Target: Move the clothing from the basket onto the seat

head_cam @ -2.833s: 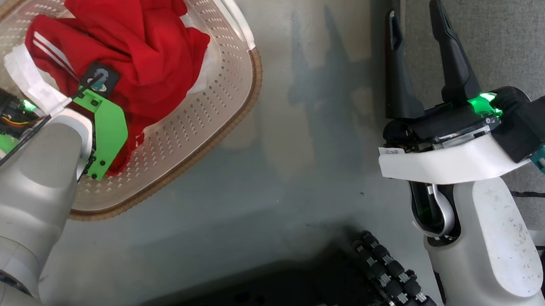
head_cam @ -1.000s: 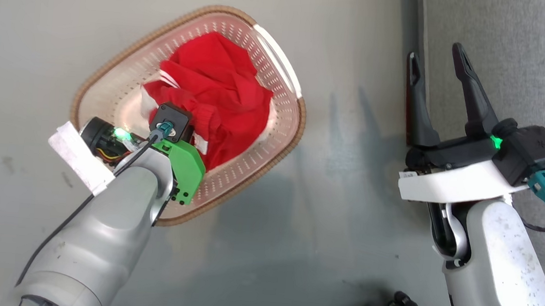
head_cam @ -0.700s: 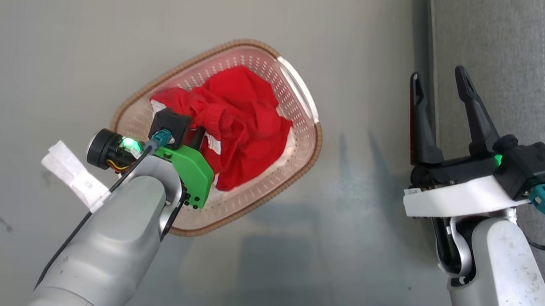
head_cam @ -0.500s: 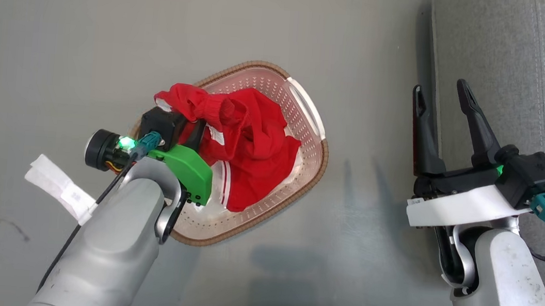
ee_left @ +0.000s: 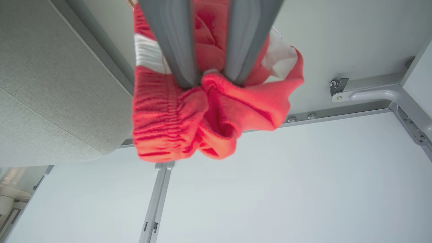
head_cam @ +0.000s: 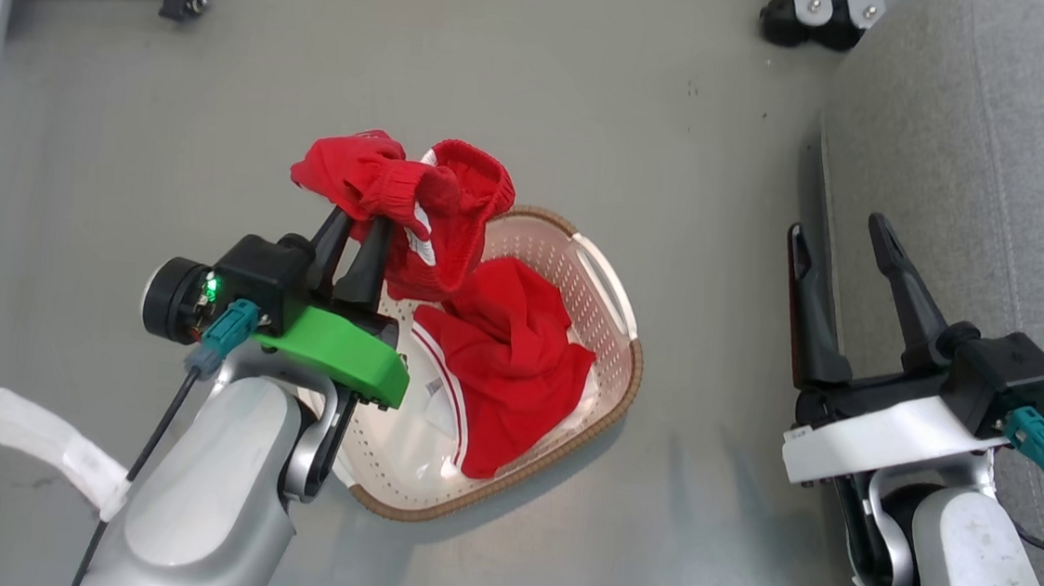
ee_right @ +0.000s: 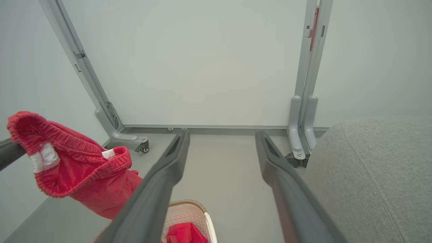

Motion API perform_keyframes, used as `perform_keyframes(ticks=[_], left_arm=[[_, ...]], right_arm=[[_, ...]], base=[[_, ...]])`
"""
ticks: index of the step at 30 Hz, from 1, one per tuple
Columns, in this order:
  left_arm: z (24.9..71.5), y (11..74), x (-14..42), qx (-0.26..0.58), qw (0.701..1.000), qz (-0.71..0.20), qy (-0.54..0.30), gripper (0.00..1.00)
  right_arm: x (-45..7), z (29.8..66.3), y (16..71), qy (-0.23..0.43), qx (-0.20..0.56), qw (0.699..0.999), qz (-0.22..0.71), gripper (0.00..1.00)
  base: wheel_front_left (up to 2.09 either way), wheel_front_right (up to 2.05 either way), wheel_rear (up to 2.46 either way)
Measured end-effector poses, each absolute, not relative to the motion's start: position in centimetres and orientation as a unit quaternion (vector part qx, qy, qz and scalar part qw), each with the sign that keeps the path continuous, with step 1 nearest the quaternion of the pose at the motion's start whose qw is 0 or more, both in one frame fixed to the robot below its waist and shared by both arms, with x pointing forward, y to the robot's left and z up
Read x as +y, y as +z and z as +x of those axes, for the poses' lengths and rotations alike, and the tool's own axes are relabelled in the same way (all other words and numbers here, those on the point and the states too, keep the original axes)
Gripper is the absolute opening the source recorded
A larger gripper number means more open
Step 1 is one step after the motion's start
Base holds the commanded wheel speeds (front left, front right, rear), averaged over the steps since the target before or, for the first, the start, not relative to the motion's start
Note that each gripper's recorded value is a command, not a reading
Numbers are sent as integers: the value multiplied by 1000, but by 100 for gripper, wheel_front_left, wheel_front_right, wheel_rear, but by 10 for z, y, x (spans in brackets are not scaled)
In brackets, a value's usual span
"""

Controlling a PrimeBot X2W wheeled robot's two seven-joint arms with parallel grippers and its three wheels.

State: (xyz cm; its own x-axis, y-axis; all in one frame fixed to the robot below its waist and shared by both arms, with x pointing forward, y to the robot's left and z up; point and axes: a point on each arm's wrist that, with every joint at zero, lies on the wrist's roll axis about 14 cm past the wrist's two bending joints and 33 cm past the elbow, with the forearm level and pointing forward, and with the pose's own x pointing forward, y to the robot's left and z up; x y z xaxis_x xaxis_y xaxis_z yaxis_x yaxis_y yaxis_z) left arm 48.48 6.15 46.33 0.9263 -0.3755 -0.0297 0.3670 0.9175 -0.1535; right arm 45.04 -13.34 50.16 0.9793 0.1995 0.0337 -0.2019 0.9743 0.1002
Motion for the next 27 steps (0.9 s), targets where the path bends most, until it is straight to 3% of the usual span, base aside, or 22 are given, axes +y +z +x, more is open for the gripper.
perform_keyframes(ticks=[13, 27], left_arm=[[447, 561, 60, -101, 969, -91, -208, 0], [395, 608, 49, -151, 955, -102, -234, 0]], right_arm=[[-131, 412, 528, 106, -26, 993, 52, 100], [-133, 368, 540, 103, -27, 992, 61, 100]], base=[[0, 0, 0], [0, 0, 0]])
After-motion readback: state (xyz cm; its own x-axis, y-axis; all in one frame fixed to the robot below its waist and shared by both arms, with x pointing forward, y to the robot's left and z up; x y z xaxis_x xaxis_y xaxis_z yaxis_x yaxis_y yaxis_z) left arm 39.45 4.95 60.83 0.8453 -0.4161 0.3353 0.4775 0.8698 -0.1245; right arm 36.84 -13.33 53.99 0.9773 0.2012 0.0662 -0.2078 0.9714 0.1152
